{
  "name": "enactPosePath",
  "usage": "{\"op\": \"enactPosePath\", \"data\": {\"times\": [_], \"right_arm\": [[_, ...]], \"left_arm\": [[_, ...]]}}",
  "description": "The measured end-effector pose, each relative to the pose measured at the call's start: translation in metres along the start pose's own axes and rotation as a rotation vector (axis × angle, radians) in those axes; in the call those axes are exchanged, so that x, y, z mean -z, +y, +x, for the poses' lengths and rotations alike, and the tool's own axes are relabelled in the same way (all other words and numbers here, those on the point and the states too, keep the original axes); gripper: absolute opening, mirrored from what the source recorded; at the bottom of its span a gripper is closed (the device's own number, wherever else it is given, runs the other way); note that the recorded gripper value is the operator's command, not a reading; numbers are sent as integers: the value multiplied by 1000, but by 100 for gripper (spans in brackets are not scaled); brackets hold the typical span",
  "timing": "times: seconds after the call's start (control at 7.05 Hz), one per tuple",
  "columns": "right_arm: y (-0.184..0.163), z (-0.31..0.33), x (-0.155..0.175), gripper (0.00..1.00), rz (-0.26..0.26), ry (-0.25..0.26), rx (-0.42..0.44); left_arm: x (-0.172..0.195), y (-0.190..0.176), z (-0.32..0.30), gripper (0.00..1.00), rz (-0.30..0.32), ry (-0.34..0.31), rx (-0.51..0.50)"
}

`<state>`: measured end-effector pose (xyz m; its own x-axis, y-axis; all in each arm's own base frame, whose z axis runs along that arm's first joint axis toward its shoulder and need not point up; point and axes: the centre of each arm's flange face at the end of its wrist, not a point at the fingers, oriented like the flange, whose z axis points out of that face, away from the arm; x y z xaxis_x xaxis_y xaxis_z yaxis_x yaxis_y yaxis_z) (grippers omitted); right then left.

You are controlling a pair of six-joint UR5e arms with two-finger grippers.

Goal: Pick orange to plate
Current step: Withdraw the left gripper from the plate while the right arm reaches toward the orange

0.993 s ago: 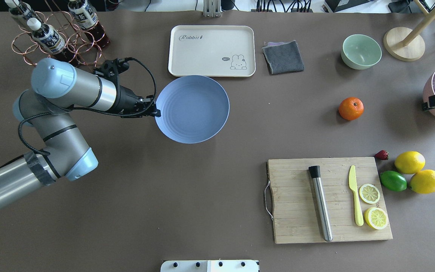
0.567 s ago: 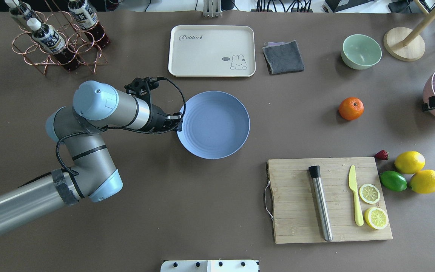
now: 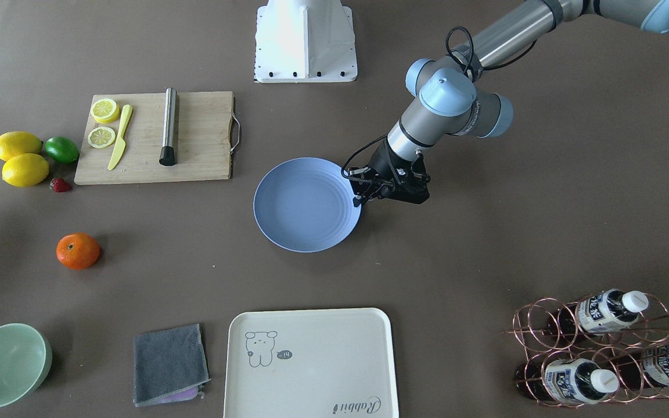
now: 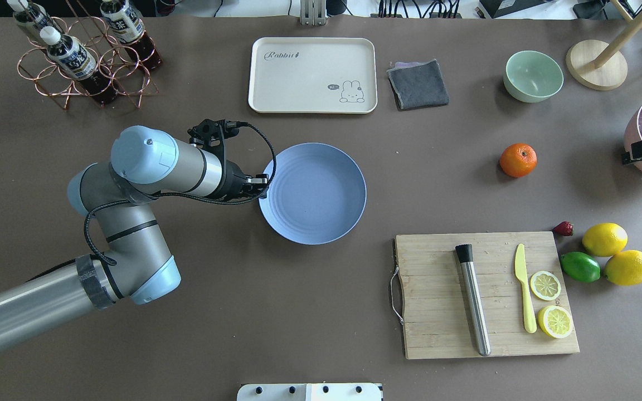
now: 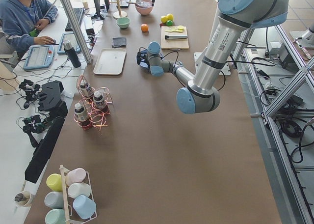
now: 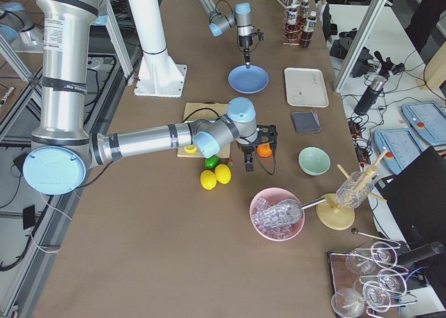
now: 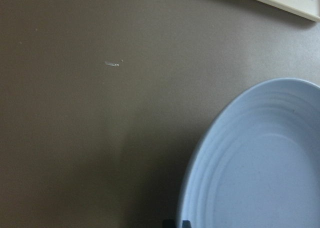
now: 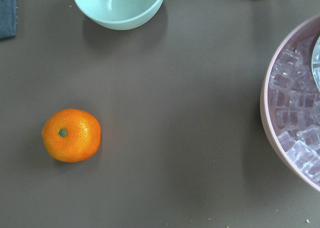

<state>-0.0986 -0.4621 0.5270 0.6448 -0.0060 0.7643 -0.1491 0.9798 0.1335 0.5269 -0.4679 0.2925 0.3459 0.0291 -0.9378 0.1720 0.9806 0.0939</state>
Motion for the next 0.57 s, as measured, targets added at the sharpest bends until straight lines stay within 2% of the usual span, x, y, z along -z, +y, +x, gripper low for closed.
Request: {"op": "enactPosePath", "data": {"times": [0.28, 0.43, 0.57], "right_arm": [[-5, -6, -3, 100, -6, 0, 2], [-18, -17, -7, 100, -13, 6, -4], [-38, -35, -15, 100, -25, 23, -9]], "left_arm": [[29, 3, -3, 98, 5, 27, -14], [64, -16, -17, 98, -13, 24, -1], [112, -51, -46, 98, -31, -3, 11]]}}
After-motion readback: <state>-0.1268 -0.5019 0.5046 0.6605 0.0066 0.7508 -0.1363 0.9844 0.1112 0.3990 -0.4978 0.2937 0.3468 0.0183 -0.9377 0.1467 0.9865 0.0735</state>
